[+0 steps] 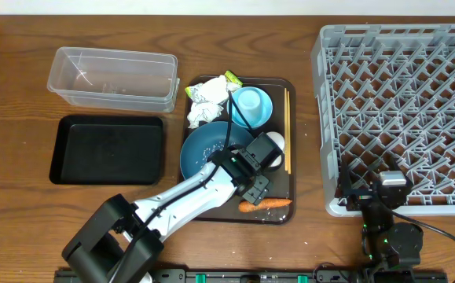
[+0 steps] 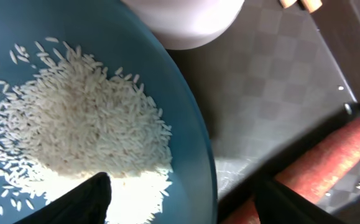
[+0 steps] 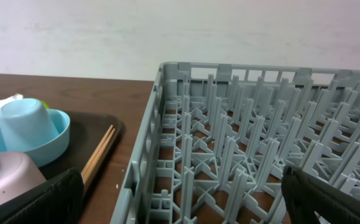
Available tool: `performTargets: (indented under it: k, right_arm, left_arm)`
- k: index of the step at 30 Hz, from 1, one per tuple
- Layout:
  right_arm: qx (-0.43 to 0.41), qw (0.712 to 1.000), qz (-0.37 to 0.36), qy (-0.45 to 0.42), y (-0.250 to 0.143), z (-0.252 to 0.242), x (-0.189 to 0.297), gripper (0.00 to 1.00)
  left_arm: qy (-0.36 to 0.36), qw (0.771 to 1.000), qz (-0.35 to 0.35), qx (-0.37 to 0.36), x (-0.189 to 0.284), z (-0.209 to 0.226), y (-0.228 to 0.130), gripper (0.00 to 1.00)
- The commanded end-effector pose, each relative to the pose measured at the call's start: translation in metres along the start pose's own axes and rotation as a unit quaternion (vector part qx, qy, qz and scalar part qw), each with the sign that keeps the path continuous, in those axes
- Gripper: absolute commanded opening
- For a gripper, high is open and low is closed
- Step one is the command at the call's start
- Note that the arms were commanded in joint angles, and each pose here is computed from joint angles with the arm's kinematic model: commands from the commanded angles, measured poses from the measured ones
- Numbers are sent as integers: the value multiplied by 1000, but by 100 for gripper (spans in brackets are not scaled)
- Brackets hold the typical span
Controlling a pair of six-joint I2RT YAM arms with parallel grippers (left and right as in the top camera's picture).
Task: Sort waste into correct bins and load items into the dishwasher rack
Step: 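Grasp the blue bowl rim with the left gripper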
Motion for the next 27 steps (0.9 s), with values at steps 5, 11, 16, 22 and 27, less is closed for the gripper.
performTargets:
  k: [5,11,16,22,27]
  right_arm:
    - [-7,1000,4,-6,-2,-2,0,99]
    - [-7,1000,4,-6,-2,-2,0,99]
    - [-7,1000,4,-6,-2,-2,0,99]
    - [-7,1000,4,-6,-2,-2,0,99]
    - [-7,1000,4,-6,-2,-2,0,99]
  left_arm:
    - [33,999,6,-4,-14,5,2,70]
    - [33,999,4,-4,-15,5,3,62]
    - [31,1000,0,-4,-15,4,5,53]
    - [30,1000,-1,-3,-15,4,5,39]
    - [29,1000,-4,-2,-13,4,6,27]
Point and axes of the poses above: each gripper's point midway between its finger pads, its own x axis back along the fingers, its own z axis along the line the jaws close on, y = z × x, the point moved 5 cm from there along x, back along the fingers, and after that the axes turned 14 degrees about x, right-handed, at the moved point
